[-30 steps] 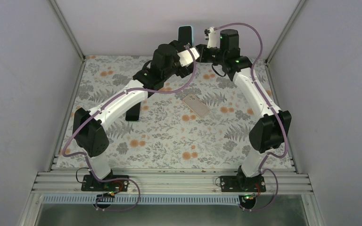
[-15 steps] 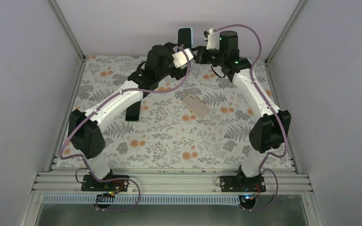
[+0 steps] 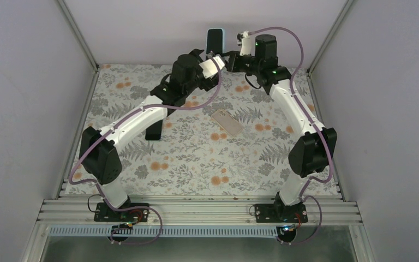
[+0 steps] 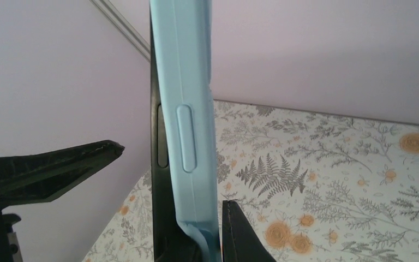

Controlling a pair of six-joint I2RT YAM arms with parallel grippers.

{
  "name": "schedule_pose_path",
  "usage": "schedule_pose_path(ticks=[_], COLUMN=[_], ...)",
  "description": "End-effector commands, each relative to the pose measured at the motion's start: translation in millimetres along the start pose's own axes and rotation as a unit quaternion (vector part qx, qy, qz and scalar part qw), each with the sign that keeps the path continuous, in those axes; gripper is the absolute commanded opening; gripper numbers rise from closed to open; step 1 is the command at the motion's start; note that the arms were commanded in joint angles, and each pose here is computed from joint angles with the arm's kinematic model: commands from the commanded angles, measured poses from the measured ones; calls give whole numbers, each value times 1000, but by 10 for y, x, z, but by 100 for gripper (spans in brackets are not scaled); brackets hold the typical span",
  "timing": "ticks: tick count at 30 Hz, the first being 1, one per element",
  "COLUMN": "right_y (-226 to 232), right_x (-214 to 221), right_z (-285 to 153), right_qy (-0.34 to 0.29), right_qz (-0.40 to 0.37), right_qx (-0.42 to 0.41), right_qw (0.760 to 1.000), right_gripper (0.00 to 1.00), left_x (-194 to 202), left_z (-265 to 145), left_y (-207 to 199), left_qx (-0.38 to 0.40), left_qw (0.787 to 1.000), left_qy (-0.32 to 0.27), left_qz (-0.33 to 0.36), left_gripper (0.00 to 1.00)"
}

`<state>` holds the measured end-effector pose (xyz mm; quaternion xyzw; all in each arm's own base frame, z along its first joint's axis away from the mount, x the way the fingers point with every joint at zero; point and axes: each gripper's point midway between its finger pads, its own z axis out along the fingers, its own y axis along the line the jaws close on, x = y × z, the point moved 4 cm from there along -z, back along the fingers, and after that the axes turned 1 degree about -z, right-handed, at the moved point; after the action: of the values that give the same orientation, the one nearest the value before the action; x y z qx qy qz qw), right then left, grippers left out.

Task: Take the phone out of the phone case
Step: Remove the phone case from the phone.

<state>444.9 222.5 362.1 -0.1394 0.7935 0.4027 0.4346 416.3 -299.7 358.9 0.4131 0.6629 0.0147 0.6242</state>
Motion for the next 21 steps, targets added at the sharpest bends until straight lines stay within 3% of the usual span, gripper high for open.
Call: schedule_pose_path(ticks=[1, 6, 13, 16, 21], right_y=[316, 313, 354, 353, 360], right_x=[-145, -28, 220, 354, 528], right_z=[-205, -196, -112, -76, -40], right_qy=[-22, -2, 61, 85, 117], right_qz=[-39, -47, -48, -51, -47], right_qx=[-45, -56, -103, -113, -133], right_qw=[998, 997, 992, 989, 983], right_gripper=[3, 3, 3, 3, 3], left_x=[-192, -450, -468, -484, -471], left_z=[-269, -697, -880, -876, -800], left_y=[660, 979, 853, 687, 369], left_qx=[-223, -402, -494, -501, -503], left_qw=[974, 909, 845, 833, 815], left_qy=[-22, -88, -131, -149, -172], left_qz=[-4, 68, 157, 182, 229], left_gripper=[97, 94, 81, 78, 54])
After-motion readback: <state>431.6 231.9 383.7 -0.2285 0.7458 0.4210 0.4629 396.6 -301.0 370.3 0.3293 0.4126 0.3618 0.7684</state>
